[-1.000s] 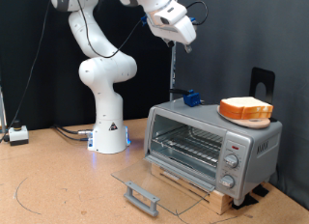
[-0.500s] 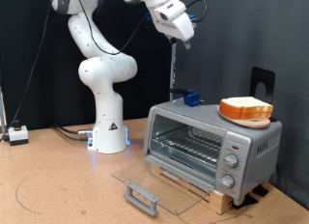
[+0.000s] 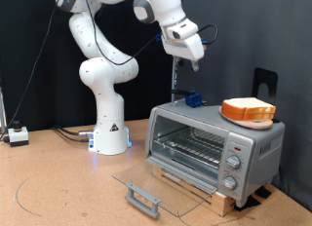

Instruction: Make a piece of toast with the oven

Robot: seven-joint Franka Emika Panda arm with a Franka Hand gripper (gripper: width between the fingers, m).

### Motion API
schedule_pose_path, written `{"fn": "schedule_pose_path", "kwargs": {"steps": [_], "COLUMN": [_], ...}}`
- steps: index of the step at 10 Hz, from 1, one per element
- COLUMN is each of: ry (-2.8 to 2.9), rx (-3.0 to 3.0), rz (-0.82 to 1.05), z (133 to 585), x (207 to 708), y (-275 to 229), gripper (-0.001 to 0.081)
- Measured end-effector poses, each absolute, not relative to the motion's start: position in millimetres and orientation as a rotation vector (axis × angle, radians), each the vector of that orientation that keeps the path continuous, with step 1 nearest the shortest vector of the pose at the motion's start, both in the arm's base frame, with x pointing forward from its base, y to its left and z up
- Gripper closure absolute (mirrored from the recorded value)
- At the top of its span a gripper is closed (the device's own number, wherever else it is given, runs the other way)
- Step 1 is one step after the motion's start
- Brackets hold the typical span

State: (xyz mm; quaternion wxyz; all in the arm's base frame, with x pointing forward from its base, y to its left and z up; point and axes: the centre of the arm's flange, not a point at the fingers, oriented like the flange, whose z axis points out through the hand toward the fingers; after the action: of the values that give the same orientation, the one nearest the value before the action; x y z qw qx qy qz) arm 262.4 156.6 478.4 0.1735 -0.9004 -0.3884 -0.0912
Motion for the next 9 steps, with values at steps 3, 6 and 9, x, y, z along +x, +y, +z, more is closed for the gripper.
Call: {"fn": "schedule_pose_path", "kwargs": {"steps": [3,6,9], "ry": [-1.085,-1.064,-1.063], "rx": [-2.582,-2.594,-2.577], "rz": [-0.207,-0.124,-0.107], "z": [452,429,413], "x": [263,267,272], "y": [158,159,164], "gripper": [-0.0003,-0.0003,-0.0003]}}
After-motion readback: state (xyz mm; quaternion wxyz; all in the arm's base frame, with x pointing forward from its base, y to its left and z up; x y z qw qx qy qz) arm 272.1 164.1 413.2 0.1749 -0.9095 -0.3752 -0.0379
